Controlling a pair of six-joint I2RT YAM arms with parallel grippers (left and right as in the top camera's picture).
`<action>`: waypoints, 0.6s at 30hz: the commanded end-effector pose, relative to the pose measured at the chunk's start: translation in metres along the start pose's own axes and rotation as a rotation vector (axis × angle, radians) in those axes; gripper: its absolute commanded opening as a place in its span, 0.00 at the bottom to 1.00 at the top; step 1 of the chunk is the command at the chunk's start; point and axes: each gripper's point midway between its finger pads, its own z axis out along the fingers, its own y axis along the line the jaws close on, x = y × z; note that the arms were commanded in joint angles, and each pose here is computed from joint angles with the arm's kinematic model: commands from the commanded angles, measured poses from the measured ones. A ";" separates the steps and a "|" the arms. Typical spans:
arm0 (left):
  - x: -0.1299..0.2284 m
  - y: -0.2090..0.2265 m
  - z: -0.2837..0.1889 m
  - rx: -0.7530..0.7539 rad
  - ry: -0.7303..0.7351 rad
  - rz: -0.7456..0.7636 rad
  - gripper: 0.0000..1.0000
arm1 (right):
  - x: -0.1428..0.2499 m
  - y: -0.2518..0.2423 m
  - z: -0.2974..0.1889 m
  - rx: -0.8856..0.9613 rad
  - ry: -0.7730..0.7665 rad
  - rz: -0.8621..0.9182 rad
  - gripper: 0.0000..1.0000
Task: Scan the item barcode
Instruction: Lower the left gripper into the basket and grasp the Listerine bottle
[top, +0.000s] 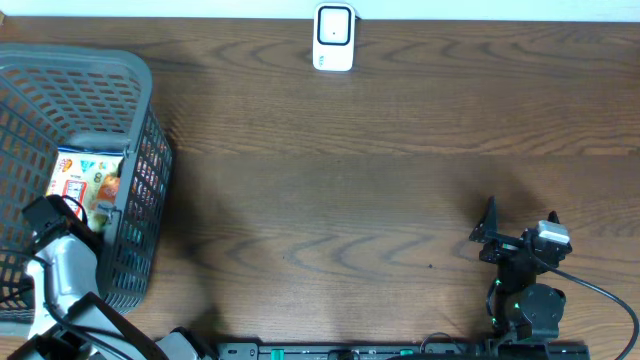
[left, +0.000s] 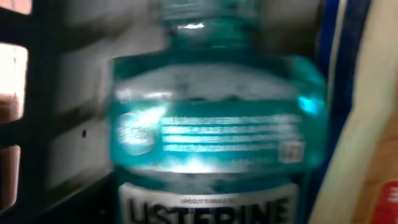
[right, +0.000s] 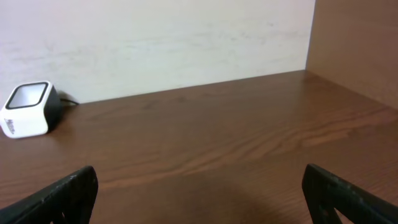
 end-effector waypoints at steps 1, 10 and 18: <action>0.037 0.028 0.027 -0.088 0.141 0.006 0.72 | 0.001 -0.002 0.000 0.007 0.001 -0.010 0.99; 0.031 -0.014 0.004 0.077 0.189 0.041 0.63 | 0.001 -0.002 0.000 0.007 0.001 -0.010 0.99; -0.003 -0.048 -0.055 0.239 0.074 0.103 0.63 | 0.001 -0.002 0.000 0.007 0.001 -0.010 0.99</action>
